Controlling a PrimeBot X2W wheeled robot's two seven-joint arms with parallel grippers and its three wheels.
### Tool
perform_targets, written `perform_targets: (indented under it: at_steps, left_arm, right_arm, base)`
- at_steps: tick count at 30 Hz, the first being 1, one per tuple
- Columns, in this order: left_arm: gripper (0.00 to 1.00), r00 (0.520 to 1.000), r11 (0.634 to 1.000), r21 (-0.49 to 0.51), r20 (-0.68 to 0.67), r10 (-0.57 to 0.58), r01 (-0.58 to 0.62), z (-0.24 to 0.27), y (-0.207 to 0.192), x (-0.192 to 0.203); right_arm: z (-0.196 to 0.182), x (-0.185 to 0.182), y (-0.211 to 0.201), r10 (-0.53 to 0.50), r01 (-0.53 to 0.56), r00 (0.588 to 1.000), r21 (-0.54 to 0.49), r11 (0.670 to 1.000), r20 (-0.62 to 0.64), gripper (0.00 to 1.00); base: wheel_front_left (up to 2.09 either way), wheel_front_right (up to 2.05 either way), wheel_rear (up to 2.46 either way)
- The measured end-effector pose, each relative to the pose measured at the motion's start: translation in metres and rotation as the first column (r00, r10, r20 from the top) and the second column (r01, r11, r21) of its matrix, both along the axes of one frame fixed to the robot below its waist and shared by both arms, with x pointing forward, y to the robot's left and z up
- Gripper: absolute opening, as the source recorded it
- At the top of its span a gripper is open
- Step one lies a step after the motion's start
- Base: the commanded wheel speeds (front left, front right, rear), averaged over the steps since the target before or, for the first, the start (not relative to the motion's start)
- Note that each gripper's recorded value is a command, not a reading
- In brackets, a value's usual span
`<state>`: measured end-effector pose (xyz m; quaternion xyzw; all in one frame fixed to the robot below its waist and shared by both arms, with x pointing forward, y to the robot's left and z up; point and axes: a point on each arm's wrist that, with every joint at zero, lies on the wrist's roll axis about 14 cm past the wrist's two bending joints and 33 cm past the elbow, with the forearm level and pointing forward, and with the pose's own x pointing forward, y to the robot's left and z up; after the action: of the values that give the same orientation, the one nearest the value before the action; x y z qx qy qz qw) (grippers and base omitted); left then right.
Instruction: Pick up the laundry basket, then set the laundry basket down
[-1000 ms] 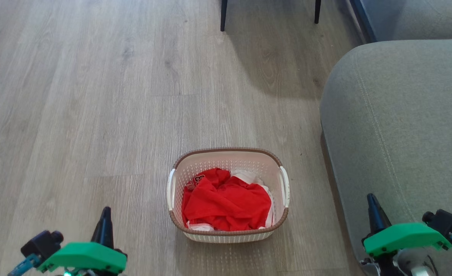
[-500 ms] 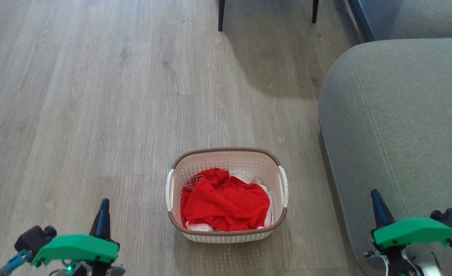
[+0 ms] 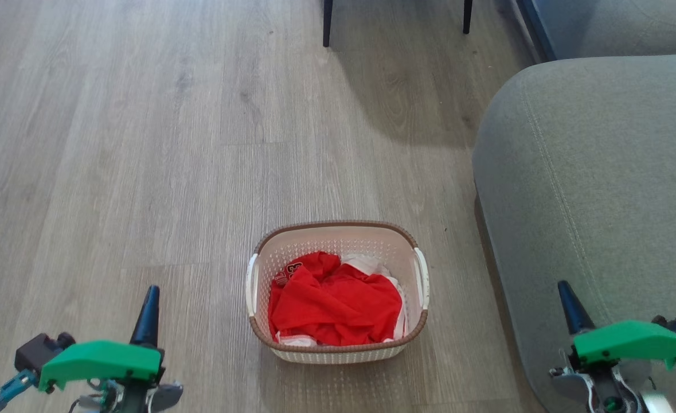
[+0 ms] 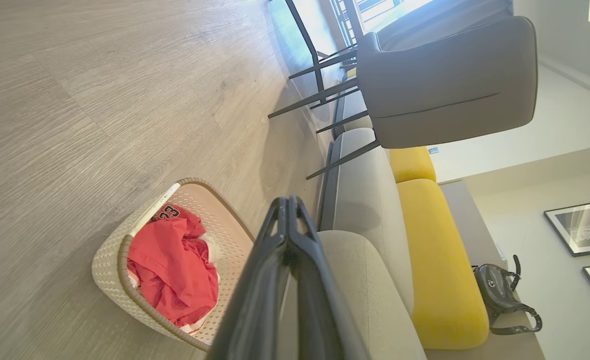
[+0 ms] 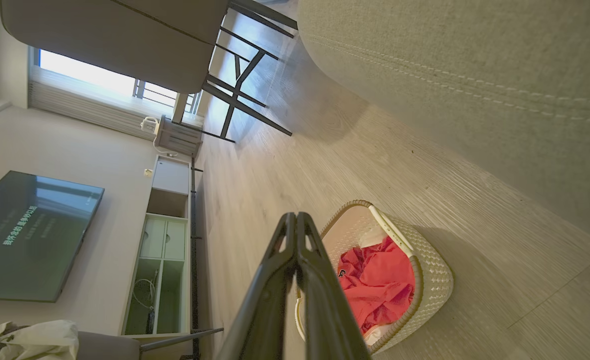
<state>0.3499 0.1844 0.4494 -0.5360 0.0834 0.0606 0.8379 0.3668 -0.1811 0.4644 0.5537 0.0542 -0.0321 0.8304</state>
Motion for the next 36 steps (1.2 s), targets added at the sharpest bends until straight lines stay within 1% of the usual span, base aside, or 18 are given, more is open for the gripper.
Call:
perform_targets:
  at_steps: [10,11,14,19,24,36]
  left_arm:
    - [0.00,1.000,0.993,-0.118,0.008,0.009,-0.008,0.002,-0.001,0.003]
    - [0.00,1.000,0.993,-0.118,0.008,0.009,-0.008,0.002,-0.001,0.003]
    - [0.00,1.000,0.986,-0.163,0.020,0.017,-0.013,0.005,0.001,0.006]
    - [0.00,0.999,0.978,-0.209,0.037,0.019,-0.011,0.010,0.001,0.010]
    - [0.00,0.999,0.964,-0.265,0.034,0.024,-0.014,0.009,0.000,0.011]
    - [0.00,0.995,0.918,-0.397,0.084,0.046,-0.009,0.023,0.003,0.021]
  right_arm:
    - [0.001,0.001,-0.005,-0.021,0.021,1.000,0.108,0.994,-0.001,0.00]
    - [0.001,0.001,-0.005,-0.021,0.021,1.000,0.108,0.994,-0.001,0.00]
    - [0.002,0.001,-0.008,-0.033,0.032,0.999,0.152,0.988,-0.001,0.00]
    - [0.005,0.003,-0.011,-0.042,0.040,0.999,0.193,0.980,0.005,0.00]
    - [0.007,0.004,-0.013,-0.050,0.046,0.999,0.246,0.968,0.012,0.00]
    - [0.009,0.003,-0.021,-0.077,0.066,0.997,0.370,0.927,0.014,0.00]
  base:
    - [0.00,0.00,0.00]
    - [0.00,0.00,0.00]
    - [0.00,0.00,0.00]
    - [0.00,0.00,0.00]
    - [0.00,0.00,0.00]
    - [0.00,0.00,0.00]
